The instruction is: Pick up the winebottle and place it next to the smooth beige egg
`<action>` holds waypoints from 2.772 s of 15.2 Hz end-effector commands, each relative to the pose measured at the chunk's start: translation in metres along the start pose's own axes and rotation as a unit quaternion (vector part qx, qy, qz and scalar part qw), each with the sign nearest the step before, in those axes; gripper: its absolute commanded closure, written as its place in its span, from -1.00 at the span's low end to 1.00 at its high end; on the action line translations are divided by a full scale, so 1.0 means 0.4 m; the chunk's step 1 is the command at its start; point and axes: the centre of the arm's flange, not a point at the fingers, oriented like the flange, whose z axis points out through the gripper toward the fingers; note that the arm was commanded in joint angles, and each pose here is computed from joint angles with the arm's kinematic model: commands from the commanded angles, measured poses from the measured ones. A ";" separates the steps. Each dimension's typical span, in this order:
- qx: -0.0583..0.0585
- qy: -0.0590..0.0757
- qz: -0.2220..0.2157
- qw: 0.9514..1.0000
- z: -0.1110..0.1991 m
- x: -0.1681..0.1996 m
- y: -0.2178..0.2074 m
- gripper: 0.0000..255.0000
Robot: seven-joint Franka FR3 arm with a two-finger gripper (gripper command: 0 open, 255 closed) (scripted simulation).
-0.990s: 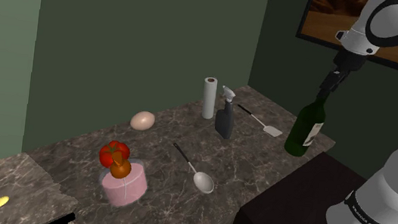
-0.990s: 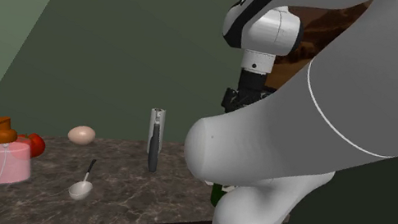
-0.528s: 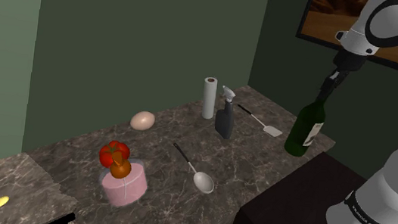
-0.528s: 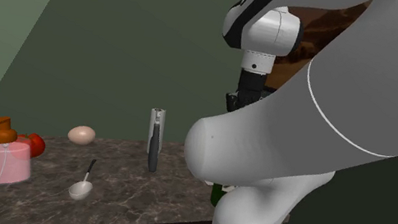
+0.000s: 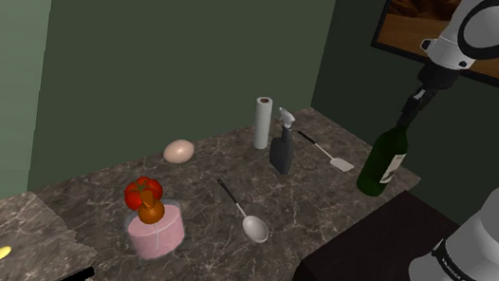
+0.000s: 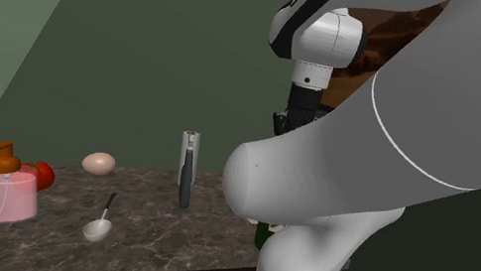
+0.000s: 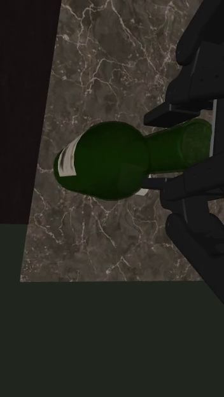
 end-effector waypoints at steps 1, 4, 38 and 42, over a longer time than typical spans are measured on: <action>0.000 0.000 0.000 1.000 -0.012 0.001 0.000 1.00; 0.000 0.000 0.000 1.000 -0.052 0.005 0.000 1.00; 0.000 0.000 0.000 1.000 -0.499 0.048 -0.003 1.00; 0.000 0.000 0.000 1.000 -0.551 0.053 -0.003 1.00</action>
